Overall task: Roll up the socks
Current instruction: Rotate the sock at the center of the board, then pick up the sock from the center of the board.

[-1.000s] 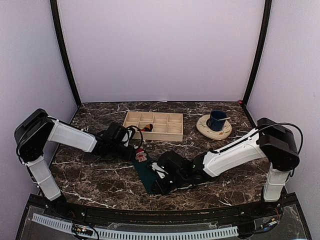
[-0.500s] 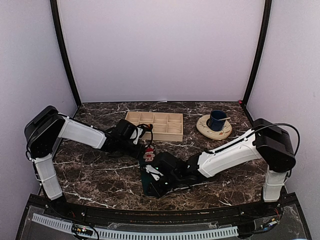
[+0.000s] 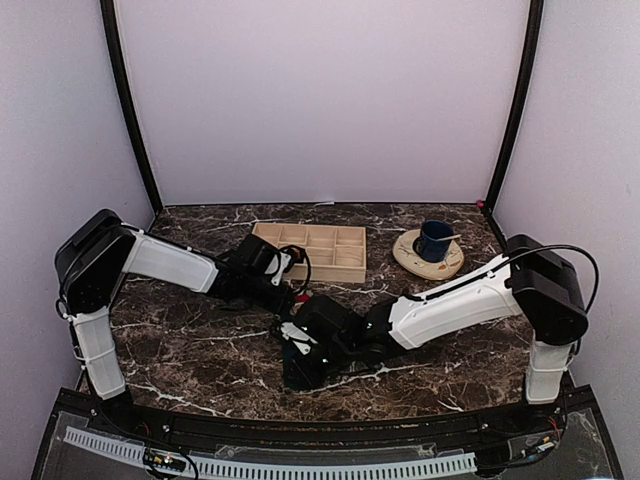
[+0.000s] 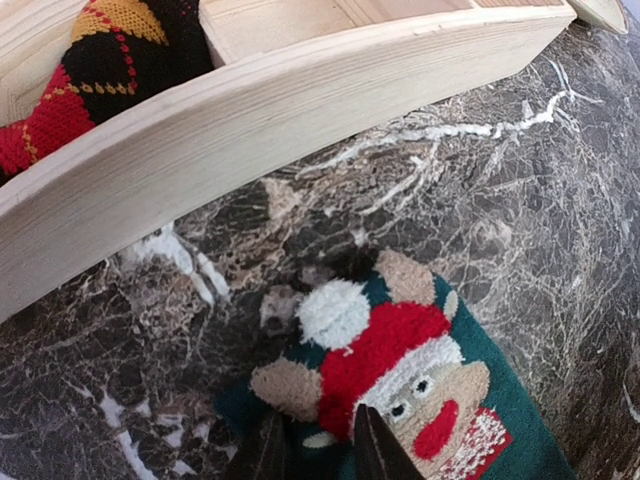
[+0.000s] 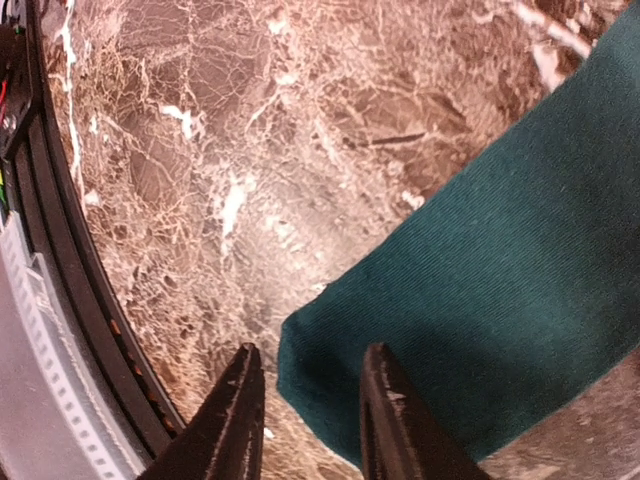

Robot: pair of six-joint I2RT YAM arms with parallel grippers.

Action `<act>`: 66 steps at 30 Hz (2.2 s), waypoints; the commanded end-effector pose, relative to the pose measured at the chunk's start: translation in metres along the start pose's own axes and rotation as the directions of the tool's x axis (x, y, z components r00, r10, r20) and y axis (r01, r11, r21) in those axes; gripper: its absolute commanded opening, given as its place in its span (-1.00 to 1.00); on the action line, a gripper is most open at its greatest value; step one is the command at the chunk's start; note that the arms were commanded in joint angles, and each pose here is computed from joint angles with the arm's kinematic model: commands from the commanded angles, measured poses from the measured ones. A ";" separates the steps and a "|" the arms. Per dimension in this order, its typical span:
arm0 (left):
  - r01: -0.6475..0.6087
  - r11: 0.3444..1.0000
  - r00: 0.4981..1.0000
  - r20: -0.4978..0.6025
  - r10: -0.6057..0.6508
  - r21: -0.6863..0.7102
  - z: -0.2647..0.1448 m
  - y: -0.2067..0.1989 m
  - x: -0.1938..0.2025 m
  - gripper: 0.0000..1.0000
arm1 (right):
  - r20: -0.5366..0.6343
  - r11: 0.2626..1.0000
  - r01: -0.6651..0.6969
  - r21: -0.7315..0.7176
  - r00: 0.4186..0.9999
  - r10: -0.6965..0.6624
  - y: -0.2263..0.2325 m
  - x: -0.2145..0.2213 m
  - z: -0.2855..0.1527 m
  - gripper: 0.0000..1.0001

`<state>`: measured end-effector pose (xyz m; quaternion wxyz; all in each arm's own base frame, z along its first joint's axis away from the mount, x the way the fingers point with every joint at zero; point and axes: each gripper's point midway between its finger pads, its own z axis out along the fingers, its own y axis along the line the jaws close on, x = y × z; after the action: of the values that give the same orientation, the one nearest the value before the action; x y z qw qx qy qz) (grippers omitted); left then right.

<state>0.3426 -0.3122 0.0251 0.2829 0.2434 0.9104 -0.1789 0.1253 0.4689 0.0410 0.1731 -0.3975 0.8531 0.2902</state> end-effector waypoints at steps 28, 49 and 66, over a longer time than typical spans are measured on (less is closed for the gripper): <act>0.018 1.000 0.988 0.152 -0.020 0.016 -0.125 -0.010 0.038 -0.37 | -0.013 0.797 0.601 0.065 0.799 -0.602 0.004 0.036 -0.061 -0.10; 0.052 0.998 0.989 0.137 -0.054 0.023 -0.125 -0.008 0.059 -0.37 | -0.104 0.686 0.726 0.054 0.687 -0.719 0.003 0.041 -0.016 -0.28; 0.023 1.000 0.989 0.149 -0.025 0.015 -0.128 -0.011 0.060 -0.37 | -0.142 0.684 0.726 0.075 0.687 -0.713 -0.021 0.044 -0.005 -0.49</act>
<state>0.2411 -0.2432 0.0862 0.3342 0.2147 0.8937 -0.2086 0.1049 0.4294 0.0211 0.2543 -0.7030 0.6501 0.1358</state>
